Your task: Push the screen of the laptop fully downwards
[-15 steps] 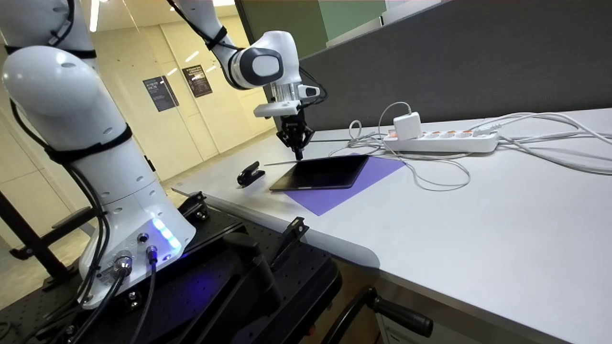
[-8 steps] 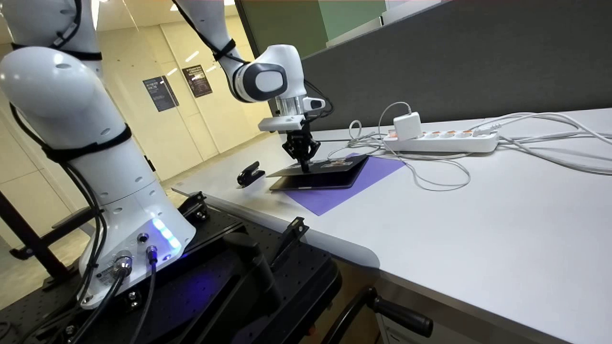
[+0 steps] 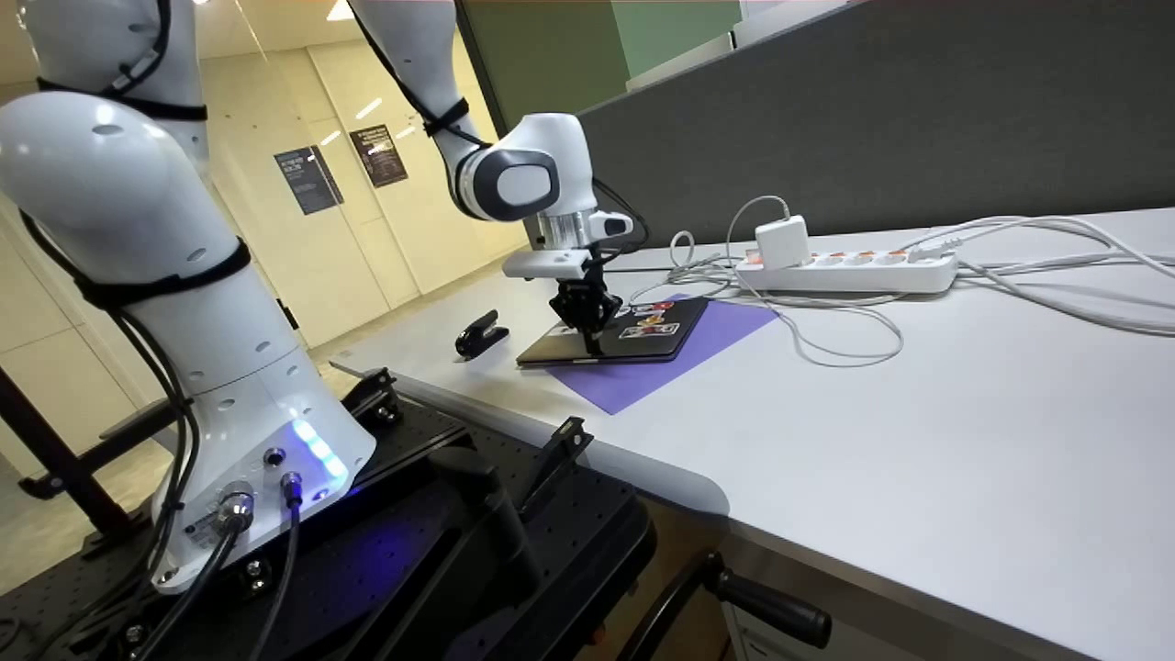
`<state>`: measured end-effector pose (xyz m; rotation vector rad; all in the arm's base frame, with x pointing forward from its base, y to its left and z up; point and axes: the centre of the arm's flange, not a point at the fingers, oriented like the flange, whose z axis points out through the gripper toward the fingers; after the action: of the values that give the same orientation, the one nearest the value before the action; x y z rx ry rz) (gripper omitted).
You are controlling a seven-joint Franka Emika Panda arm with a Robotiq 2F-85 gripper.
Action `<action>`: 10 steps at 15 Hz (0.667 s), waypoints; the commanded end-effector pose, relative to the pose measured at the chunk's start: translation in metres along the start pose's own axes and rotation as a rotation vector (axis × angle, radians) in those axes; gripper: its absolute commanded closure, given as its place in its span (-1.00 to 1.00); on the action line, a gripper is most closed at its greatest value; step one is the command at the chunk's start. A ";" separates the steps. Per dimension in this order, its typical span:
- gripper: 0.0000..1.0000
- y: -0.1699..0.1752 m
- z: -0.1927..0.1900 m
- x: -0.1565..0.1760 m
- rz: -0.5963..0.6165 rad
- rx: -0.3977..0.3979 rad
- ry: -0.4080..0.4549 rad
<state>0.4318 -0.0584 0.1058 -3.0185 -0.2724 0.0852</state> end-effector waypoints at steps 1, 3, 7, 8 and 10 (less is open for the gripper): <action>1.00 0.004 0.012 -0.002 0.045 -0.025 0.014; 1.00 0.004 0.012 -0.001 0.054 -0.029 0.017; 1.00 -0.002 0.000 0.002 0.060 -0.031 0.038; 1.00 -0.004 -0.007 0.004 0.056 -0.040 0.048; 1.00 -0.011 -0.026 0.008 0.058 -0.055 0.061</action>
<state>0.4357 -0.0569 0.1064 -3.0504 -0.2225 0.0287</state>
